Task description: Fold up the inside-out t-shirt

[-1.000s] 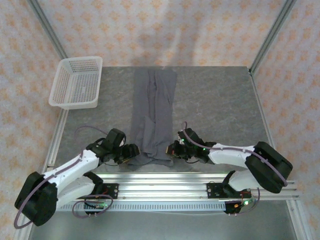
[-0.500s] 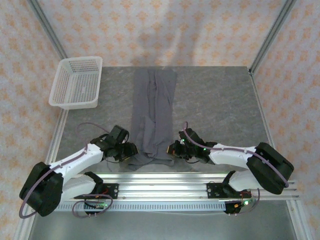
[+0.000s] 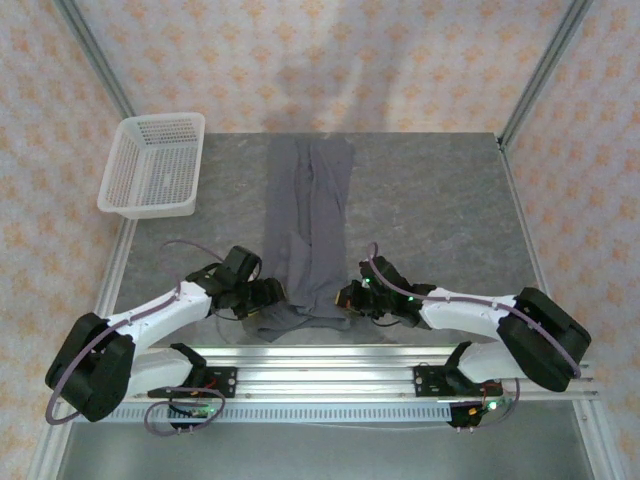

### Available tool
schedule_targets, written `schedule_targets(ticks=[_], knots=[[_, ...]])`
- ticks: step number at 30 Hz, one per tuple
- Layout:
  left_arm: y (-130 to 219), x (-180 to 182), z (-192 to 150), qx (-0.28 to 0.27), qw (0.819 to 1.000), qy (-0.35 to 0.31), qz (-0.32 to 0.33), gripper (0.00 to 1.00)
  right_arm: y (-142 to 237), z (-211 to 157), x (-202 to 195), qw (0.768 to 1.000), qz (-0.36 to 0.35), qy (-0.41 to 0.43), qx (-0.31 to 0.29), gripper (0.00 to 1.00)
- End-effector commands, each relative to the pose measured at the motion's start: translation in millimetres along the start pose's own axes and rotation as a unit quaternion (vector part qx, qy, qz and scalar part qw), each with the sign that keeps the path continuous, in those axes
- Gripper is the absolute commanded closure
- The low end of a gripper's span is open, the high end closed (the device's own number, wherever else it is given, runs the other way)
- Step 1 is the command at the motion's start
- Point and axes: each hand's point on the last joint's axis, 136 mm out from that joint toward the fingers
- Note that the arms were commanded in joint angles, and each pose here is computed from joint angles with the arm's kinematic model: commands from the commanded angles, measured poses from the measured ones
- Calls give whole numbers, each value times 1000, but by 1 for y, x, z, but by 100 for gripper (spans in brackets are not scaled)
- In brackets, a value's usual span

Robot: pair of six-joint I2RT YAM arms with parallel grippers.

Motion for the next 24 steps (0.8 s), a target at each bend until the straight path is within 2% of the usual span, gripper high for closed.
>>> schedule_targets(ticks=[1,4,14,17,24], knots=[[3,-13,10,-23,1000,-11,-18,27,0,2,-8,1000,-13,5,-10,100],[-2,-12,12,-21,1000,-9,-9,29,0,1,-8,1000,-14,5,-7,100],[3,-15,30,-57,998,-5,5,48,0,2,-9,1000,-18,8,-10,100],[2,-16,33,-64,998,-2,7,50,-1,2,-7,1000,-17,10,-7,100],[-10,-18,30,-47,999,3,1,58,-1,3,-8,1000,-22,9,-8,100]])
Point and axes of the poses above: each hand's point on the last joint's axis, 136 mm out from that joint toward the fingers, its own y axis back along the fingers, its own x axis along the line the jaws close on, z = x × y, and after that the axes turned 1 degree about y, right-handed
